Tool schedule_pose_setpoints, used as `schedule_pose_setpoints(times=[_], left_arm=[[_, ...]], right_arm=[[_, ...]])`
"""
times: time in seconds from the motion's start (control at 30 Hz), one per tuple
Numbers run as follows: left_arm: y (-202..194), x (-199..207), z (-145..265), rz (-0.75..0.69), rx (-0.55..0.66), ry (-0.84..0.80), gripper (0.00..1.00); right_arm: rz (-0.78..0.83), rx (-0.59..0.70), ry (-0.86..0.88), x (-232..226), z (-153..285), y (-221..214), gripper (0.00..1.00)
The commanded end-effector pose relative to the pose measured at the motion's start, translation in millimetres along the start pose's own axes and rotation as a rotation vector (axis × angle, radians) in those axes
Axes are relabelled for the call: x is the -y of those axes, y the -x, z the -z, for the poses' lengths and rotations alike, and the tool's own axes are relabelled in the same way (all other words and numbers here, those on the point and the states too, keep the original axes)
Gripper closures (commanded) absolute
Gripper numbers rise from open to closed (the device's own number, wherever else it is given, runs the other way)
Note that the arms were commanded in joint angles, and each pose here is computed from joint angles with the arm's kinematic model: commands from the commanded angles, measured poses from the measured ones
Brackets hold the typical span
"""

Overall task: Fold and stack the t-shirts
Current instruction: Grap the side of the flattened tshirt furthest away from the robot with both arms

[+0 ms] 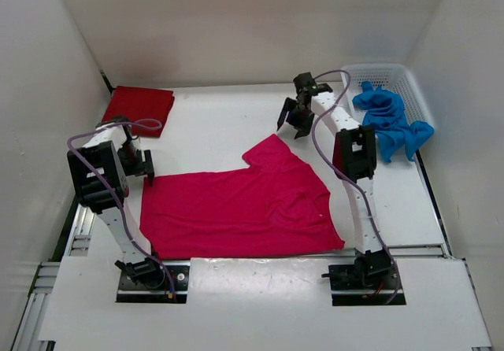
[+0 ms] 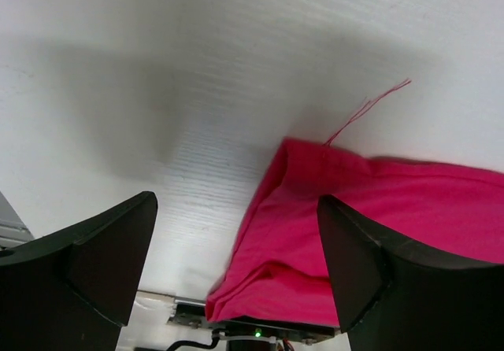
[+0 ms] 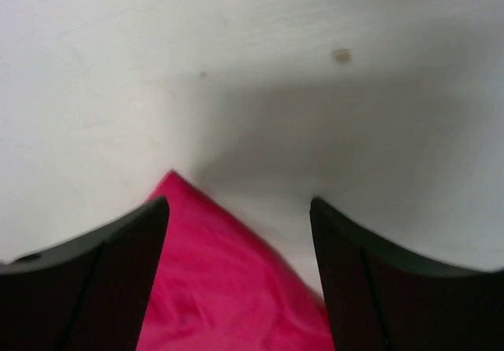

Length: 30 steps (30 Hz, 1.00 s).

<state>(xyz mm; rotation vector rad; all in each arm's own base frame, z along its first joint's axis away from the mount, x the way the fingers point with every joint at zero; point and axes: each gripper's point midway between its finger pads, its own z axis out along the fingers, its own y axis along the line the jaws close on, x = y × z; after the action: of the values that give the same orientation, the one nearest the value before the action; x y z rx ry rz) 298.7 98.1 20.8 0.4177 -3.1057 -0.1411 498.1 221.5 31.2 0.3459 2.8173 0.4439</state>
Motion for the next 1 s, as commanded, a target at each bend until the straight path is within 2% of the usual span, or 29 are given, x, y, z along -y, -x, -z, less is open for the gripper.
schedule_pose_setpoints(times=[0.0, 0.07, 0.2, 0.27, 0.37, 0.5, 0.6, 0.63, 0.7, 0.73, 0.97], left_arm=[[16, 3, 16, 0.014, 0.104, -0.036, 0.06], [15, 6, 14, 0.013, 0.105, -0.054, 0.06], [20, 13, 9, 0.02, 0.122, -0.104, 0.05], [22, 13, 6, 0.02, 0.12, -0.104, 0.05], [19, 14, -3, 0.019, 0.092, -0.104, 0.05], [24, 14, -1, 0.019, 0.111, -0.104, 0.05], [30, 13, 1, 0.02, 0.129, -0.104, 0.05], [30, 13, 1, 0.02, 0.129, -0.104, 0.05], [33, 13, 4, 0.021, 0.149, -0.104, 0.05], [37, 15, 10, 0.02, 0.167, -0.119, 0.05], [53, 20, 22, 0.018, 0.228, -0.152, 0.05]], right_arm=[[-0.014, 0.167, 0.055, -46, 2, 25, 0.23], [0.017, 0.182, 0.047, -60, -8, 19, 0.23], [-0.016, 0.14, -0.011, -59, -19, -4, 0.24], [-0.024, 0.099, -0.036, -60, -23, -22, 0.29], [0.013, 0.047, -0.168, -36, -33, -50, 0.32], [0.014, 0.028, -0.216, -22, -33, -60, 0.48], [0.014, 0.042, -0.215, -24, -28, -57, 0.72], [0.014, 0.055, -0.203, -28, -23, -53, 0.86], [0.014, 0.06, -0.185, -32, -17, -52, 0.97], [0.023, 0.067, -0.178, -33, -15, -50, 1.0], [0.078, 0.077, -0.141, -32, 11, -57, 1.0]])
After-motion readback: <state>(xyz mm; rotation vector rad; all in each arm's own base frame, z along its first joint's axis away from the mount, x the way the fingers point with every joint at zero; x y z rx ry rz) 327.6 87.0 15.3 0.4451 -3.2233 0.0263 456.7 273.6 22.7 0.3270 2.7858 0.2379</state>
